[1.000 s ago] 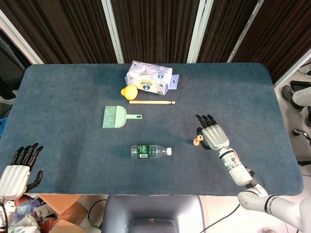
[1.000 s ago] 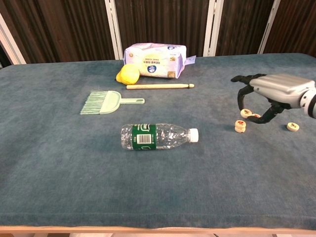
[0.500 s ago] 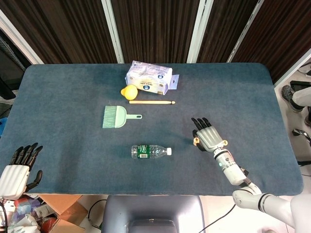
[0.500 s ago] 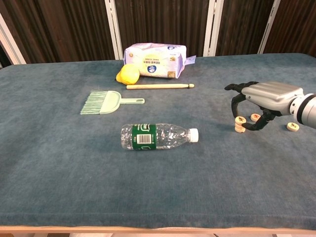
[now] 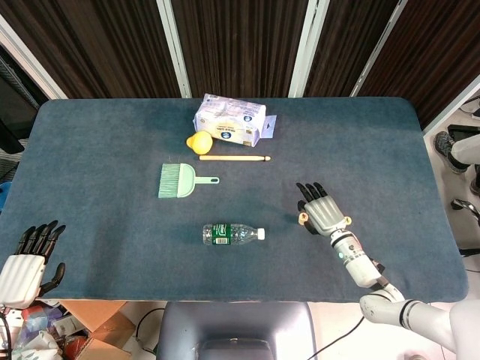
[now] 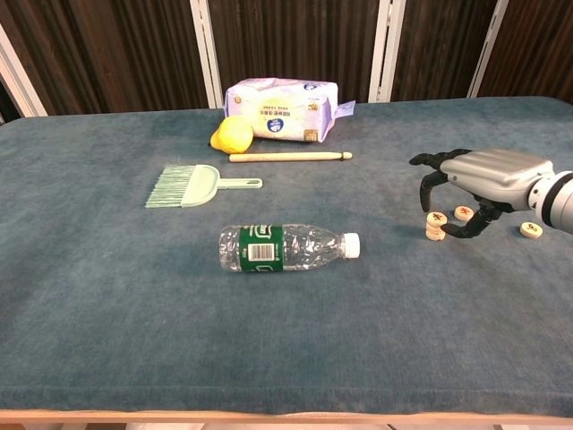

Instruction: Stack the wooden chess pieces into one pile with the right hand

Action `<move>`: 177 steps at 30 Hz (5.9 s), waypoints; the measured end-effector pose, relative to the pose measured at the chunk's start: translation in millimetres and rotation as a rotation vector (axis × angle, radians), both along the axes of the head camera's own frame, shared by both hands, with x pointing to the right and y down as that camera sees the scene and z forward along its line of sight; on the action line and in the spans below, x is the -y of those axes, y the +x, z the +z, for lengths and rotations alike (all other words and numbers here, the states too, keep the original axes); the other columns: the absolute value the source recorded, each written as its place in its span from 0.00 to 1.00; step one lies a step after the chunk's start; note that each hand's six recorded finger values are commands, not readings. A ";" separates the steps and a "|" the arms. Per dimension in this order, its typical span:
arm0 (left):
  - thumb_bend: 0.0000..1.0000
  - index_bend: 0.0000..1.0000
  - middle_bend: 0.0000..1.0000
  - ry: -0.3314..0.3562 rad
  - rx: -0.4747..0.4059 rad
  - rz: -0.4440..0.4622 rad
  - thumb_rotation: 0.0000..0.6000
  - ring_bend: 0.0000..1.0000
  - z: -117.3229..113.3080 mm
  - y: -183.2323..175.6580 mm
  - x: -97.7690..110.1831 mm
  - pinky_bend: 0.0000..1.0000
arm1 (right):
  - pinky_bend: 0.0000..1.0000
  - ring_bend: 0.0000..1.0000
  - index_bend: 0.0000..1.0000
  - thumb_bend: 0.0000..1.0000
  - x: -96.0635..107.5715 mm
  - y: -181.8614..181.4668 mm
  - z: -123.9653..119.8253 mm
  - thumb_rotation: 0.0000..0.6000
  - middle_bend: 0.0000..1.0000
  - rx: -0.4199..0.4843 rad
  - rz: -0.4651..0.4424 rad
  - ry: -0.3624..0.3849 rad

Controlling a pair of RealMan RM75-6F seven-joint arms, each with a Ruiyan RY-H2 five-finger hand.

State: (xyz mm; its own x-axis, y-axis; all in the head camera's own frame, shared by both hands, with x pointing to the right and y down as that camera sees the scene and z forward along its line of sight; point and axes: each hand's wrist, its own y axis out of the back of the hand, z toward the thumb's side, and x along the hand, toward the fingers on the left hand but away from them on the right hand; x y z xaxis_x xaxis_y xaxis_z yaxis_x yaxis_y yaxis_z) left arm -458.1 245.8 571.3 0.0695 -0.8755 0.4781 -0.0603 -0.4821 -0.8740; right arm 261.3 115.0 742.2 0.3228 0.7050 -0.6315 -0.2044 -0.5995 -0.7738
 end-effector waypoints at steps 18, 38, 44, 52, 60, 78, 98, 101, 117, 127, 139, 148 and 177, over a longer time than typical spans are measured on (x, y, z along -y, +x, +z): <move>0.50 0.00 0.00 0.000 -0.004 0.005 1.00 0.00 -0.1 1.5 -0.7 0.00 | 0.00 0.00 0.50 0.48 -26.8 72.1 -33.0 1.00 0.03 -0.043 0.034 0.092; 0.50 0.00 0.00 -0.006 0.010 -0.009 1.00 0.00 3.4 0.2 0.7 0.00 | 0.00 0.00 0.53 0.48 -21.9 114.7 4.4 1.00 0.03 -0.142 0.132 0.028; 0.50 0.00 0.00 -0.005 0.008 -0.008 1.00 0.00 3.1 0.2 0.6 0.00 | 0.00 0.00 0.57 0.48 -23.7 111.5 7.5 1.00 0.03 -0.133 0.130 0.016; 0.50 0.00 0.00 -0.004 0.002 -0.007 1.00 0.00 2.2 0.7 0.2 0.00 | 0.00 0.00 0.62 0.48 -24.9 112.1 8.6 1.00 0.03 -0.141 0.133 0.014; 0.50 0.00 0.00 -0.006 0.004 -0.009 1.00 0.00 2.9 -0.4 0.8 0.00 | 0.00 0.00 0.64 0.48 -20.3 104.9 -3.5 1.00 0.03 -0.093 0.143 0.048; 0.50 0.00 0.00 -0.003 0.001 -0.011 1.00 0.00 2.1 -1.1 1.6 0.00 | 0.00 0.00 0.64 0.48 11.2 30.3 -30.4 1.00 0.03 0.031 0.064 0.089; 0.50 0.00 0.00 0.008 -0.001 -0.015 1.00 0.00 -2.4 -3.3 1.0 0.00 | 0.00 0.00 0.63 0.48 5.8 -6.9 -11.4 1.00 0.03 0.014 0.010 0.011; 0.50 0.00 0.00 0.006 -0.001 -0.015 1.00 0.00 -2.0 -3.0 0.8 0.00 | 0.00 0.00 0.63 0.48 5.0 -3.6 -11.9 1.00 0.03 0.006 0.009 0.013; 0.50 0.00 0.00 0.008 -0.001 -0.016 1.00 0.00 -2.5 -3.1 0.8 0.00 | 0.00 0.00 0.54 0.48 4.5 -4.7 -8.3 1.00 0.03 0.000 0.005 0.008; 0.50 0.00 0.00 0.011 -0.006 -0.015 1.00 0.00 -3.6 -2.9 0.7 0.00 | 0.00 0.00 0.50 0.48 4.7 -2.4 -13.0 1.00 0.03 0.009 0.015 0.017; 0.50 0.00 0.00 0.012 -0.006 -0.009 1.00 0.00 -3.0 -0.9 0.6 0.00 | 0.00 0.00 0.50 0.48 15.6 39.3 -16.7 1.00 0.03 -0.046 0.082 0.057; 0.50 0.00 0.00 0.009 0.001 -0.012 1.00 0.00 -1.1 -1.1 1.0 0.00 | 0.00 0.00 0.50 0.48 20.8 49.5 5.6 1.00 0.03 -0.102 0.091 0.024; 0.50 0.00 0.00 0.013 -0.003 -0.018 1.00 0.00 -2.8 -2.5 0.8 0.00 | 0.00 0.00 0.56 0.48 21.4 39.9 25.9 1.00 0.03 -0.114 0.087 -0.012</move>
State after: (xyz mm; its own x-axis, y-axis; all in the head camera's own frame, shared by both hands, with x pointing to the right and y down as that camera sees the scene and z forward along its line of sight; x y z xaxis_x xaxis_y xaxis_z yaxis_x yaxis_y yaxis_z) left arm -460.6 245.1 568.5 0.0556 -0.8830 0.4661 -0.0716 -0.4691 -0.8802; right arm 301.2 93.6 768.1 0.1865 0.7191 -0.6694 -0.2378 -0.6281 -0.7409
